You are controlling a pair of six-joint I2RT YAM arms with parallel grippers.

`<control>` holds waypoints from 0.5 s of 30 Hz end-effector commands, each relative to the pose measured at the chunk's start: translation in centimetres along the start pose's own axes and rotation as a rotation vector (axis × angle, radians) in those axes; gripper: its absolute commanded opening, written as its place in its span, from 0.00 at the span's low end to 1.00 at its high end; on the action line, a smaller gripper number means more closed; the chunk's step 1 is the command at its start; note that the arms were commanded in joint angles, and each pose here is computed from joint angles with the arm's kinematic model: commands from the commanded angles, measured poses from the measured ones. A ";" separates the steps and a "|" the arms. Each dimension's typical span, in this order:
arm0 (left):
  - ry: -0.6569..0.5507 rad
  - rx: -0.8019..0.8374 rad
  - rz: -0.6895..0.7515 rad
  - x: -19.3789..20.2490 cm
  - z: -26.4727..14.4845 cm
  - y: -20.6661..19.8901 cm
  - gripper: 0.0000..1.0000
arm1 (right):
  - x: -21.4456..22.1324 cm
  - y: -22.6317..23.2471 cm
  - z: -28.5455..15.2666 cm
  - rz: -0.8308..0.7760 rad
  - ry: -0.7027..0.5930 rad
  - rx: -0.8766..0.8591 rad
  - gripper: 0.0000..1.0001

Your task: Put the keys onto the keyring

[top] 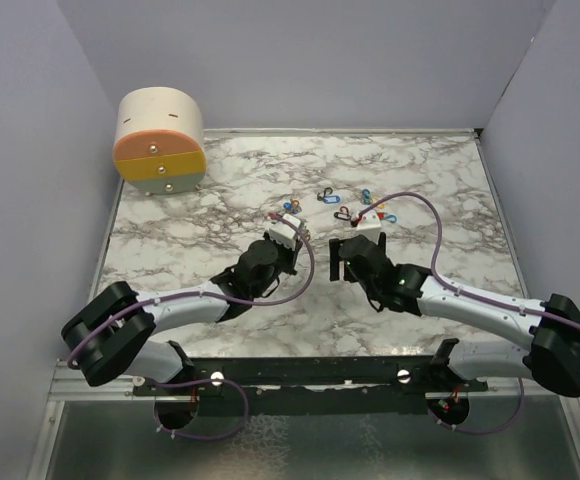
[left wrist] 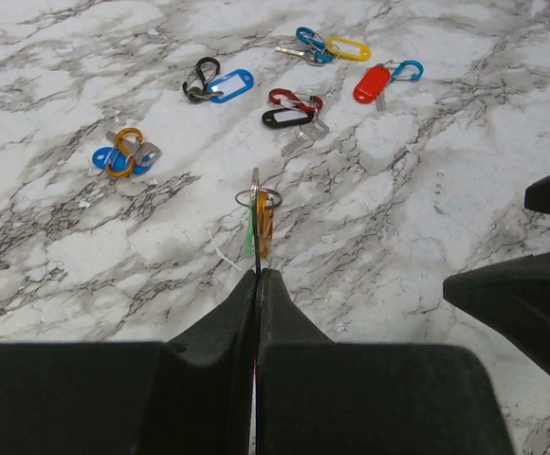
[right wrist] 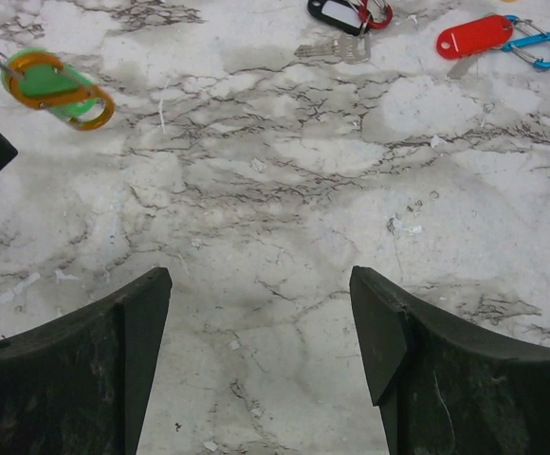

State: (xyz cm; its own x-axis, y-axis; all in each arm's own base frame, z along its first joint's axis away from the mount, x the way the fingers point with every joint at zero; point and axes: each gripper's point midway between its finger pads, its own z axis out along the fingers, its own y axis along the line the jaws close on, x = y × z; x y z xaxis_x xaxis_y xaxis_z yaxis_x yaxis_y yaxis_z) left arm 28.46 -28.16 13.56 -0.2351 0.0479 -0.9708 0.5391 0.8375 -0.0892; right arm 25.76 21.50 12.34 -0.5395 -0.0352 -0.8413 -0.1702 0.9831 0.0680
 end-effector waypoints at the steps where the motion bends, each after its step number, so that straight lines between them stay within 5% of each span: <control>1: 0.062 -0.047 -0.016 0.9 1.2 0.7 0.00 | -0.3 -1.7 -0.4 0.025 -0.034 0.053 0.78; 15: 0.202 -0.057 -0.078 3.9 5.4 1.8 0.00 | -1.0 -2.4 -1.3 0.051 -0.082 0.045 0.78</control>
State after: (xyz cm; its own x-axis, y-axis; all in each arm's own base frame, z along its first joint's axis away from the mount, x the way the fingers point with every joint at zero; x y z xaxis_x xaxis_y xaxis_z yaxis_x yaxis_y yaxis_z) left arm 32.20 -28.20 8.19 -0.4197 0.0978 -0.9024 0.4490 0.8864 -0.1128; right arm 25.17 19.46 13.25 -0.5023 0.0054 -0.8647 -0.1371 0.9868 0.0858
